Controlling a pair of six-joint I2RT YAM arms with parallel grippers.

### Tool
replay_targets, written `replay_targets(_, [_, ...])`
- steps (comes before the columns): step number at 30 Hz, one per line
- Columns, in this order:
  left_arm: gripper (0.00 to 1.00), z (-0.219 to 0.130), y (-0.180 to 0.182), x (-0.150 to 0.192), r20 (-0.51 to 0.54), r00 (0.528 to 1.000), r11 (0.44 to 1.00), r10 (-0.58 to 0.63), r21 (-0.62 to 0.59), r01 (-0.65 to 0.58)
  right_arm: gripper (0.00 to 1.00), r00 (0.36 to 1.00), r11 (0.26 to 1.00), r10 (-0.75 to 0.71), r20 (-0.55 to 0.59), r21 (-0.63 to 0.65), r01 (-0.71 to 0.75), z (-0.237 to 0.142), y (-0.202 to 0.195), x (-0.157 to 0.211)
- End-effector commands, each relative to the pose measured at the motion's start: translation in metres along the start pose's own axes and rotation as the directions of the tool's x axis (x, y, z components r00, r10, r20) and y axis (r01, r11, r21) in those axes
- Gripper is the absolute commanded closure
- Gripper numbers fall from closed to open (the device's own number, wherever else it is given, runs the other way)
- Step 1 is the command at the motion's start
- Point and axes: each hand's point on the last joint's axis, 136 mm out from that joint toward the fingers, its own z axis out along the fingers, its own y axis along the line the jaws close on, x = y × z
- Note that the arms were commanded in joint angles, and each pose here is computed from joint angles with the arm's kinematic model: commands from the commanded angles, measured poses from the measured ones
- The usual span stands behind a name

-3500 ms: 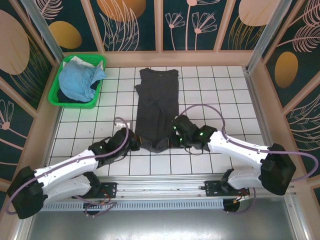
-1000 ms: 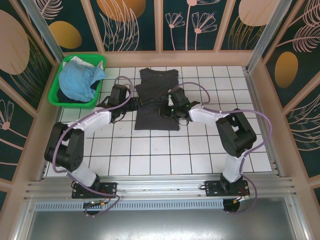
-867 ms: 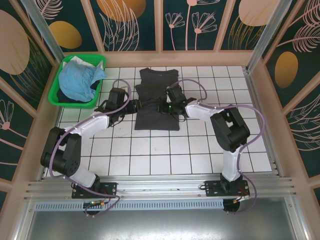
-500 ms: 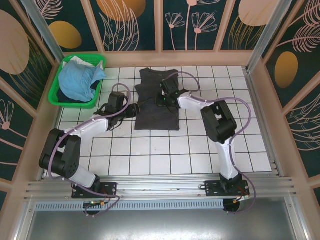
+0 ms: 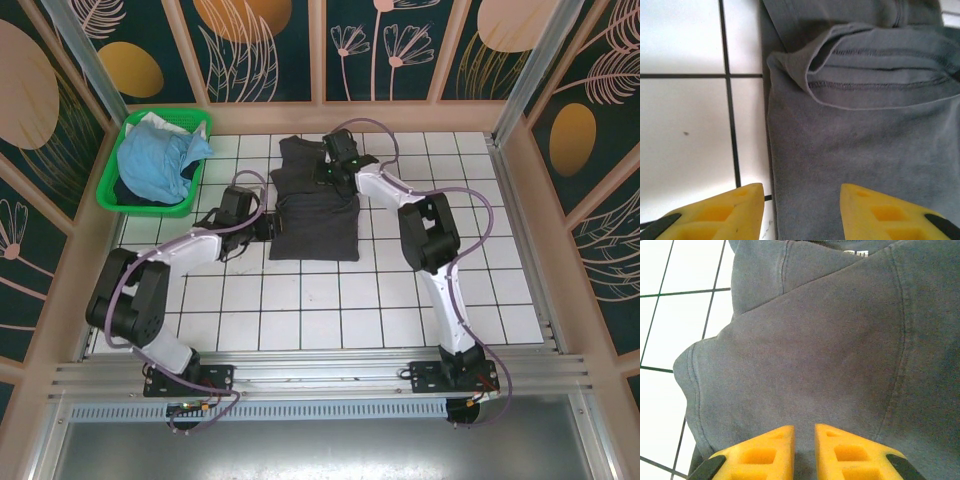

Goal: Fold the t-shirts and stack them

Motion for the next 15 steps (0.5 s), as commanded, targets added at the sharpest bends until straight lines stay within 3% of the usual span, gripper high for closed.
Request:
replay_targets(1, [0.6, 0.026, -0.005, -0.009, -0.022, 1.0, 0.999, 0.011, 0.035, -0.01, 0.81, 0.999, 0.999, -0.037, 0.036, 0.009, 0.036, -0.042, 0.011, -0.009])
replay_targets(9, [0.7, 0.072, -0.022, -0.047, -0.027, 1.0, 0.997, 0.001, 0.08, 0.001, 0.8, 1.0, 1.0, -0.012, 0.015, -0.026, 0.012, -0.091, 0.005, 0.076])
replay_targets(15, [0.72, 0.089, -0.021, -0.067, -0.014, 1.0, 0.999, 0.013, 0.047, -0.013, 0.79, 0.996, 0.999, 0.003, -0.091, -0.032, -0.006, -0.087, -0.009, 0.126])
